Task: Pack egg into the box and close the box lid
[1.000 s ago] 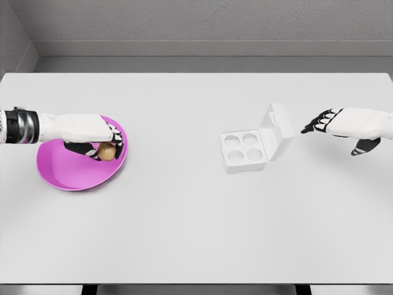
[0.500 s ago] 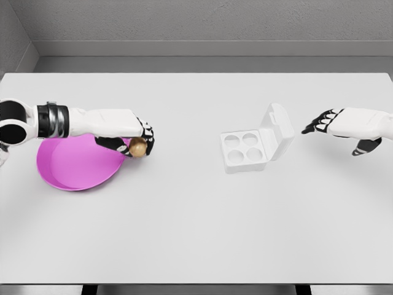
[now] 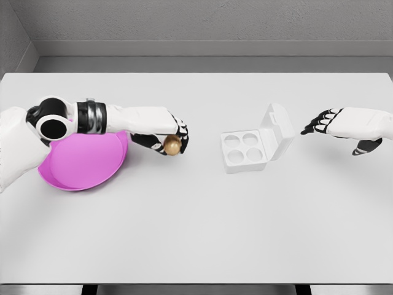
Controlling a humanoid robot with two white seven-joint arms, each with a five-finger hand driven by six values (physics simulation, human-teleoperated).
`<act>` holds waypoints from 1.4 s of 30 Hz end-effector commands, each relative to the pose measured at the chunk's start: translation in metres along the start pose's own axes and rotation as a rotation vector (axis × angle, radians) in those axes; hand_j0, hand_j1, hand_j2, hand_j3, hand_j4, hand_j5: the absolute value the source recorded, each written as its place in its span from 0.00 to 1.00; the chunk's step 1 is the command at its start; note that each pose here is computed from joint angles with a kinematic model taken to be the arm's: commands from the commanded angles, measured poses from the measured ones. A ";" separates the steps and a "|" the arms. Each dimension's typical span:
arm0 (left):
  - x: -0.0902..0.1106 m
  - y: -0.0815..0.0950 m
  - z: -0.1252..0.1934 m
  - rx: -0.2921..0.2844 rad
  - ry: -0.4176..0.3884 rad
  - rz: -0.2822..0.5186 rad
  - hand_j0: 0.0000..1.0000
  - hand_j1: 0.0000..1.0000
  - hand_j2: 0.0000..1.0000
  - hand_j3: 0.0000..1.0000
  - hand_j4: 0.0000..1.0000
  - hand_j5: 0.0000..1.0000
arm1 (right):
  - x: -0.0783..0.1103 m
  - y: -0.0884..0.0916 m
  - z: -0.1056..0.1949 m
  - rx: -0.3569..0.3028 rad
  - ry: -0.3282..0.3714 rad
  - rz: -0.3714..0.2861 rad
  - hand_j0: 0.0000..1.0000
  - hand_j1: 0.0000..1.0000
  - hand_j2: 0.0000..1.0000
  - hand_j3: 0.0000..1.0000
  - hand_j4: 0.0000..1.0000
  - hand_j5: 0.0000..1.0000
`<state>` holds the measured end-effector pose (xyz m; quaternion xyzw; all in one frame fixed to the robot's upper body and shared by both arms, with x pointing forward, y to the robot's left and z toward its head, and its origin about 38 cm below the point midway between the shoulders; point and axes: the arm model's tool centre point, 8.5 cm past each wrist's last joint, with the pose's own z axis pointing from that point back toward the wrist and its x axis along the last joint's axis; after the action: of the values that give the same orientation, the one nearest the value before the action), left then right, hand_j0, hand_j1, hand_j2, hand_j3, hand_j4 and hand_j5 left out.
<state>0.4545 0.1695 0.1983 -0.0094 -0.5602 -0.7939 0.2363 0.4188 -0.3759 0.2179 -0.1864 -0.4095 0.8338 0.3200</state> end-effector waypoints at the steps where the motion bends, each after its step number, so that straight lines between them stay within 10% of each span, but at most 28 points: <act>1: 0.006 0.003 -0.013 0.014 -0.029 0.006 0.32 0.32 0.32 0.32 0.32 0.32 | 0.000 0.000 0.001 -0.002 0.002 -0.003 1.00 1.00 1.00 1.00 1.00 1.00; 20: 0.031 0.046 -0.124 0.038 -0.125 0.006 0.32 0.32 0.32 0.32 0.32 0.32 | 0.004 -0.006 0.001 -0.014 -0.009 0.014 1.00 1.00 1.00 1.00 1.00 1.00; 42: 0.028 0.028 -0.154 -0.028 -0.097 0.031 0.33 0.33 0.33 0.33 0.33 0.33 | 0.003 -0.007 0.002 -0.017 -0.006 0.015 1.00 1.00 1.00 1.00 1.00 1.00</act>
<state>0.4803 0.0187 0.1738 -0.0550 -0.5573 -0.7983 0.2216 0.4175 -0.3712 0.2242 -0.1896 -0.4147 0.8344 0.3096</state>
